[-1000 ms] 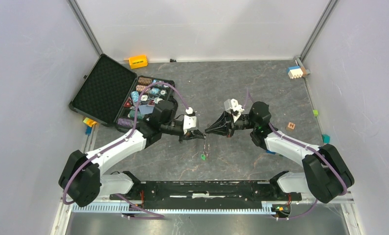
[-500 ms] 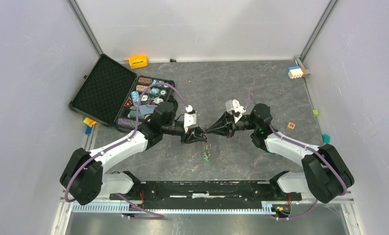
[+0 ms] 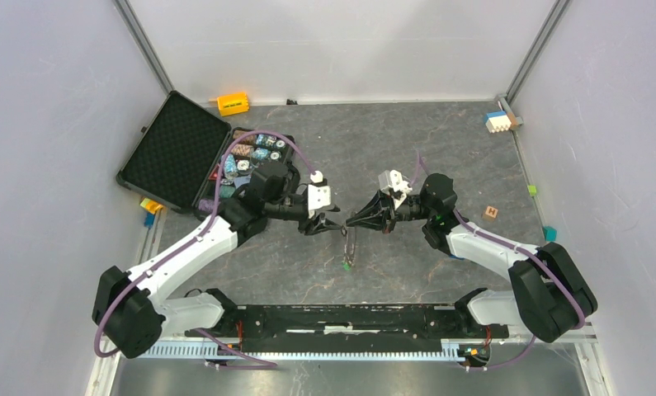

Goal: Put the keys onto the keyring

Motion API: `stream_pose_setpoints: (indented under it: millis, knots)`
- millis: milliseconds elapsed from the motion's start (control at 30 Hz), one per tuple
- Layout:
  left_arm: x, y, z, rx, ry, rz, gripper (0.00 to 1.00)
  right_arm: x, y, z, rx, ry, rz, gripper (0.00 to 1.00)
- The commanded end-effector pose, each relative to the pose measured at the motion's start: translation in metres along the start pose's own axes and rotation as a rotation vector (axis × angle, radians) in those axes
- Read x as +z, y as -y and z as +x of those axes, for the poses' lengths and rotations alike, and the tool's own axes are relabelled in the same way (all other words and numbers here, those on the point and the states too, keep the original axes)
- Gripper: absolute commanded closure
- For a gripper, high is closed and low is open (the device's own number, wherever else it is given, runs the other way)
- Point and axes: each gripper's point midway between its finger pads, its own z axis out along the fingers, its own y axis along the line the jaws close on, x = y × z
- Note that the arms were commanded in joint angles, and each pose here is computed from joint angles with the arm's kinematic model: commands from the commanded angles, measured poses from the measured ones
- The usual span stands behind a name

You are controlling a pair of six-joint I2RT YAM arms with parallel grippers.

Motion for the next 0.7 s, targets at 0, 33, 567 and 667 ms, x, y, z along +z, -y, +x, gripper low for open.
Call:
stream_pose_setpoints:
  millis: [0,33,567,667]
  knots:
    - [0.004,0.002,-0.014,0.013,0.035,0.052,0.53,0.0,0.003,-0.019,-0.088,0.026,0.009,1.0]
    - [0.006,0.003,-0.014,0.009,0.038,0.062,0.56,0.0,0.003,-0.019,-0.089,0.024,0.008,1.0]
    - [0.009,0.015,-0.017,-0.034,0.072,0.135,0.69,0.0,0.005,-0.018,-0.084,0.014,0.012,1.0]
    - [0.011,0.014,-0.015,-0.04,0.066,0.136,0.69,0.0,0.005,-0.017,-0.083,0.014,0.011,1.0]
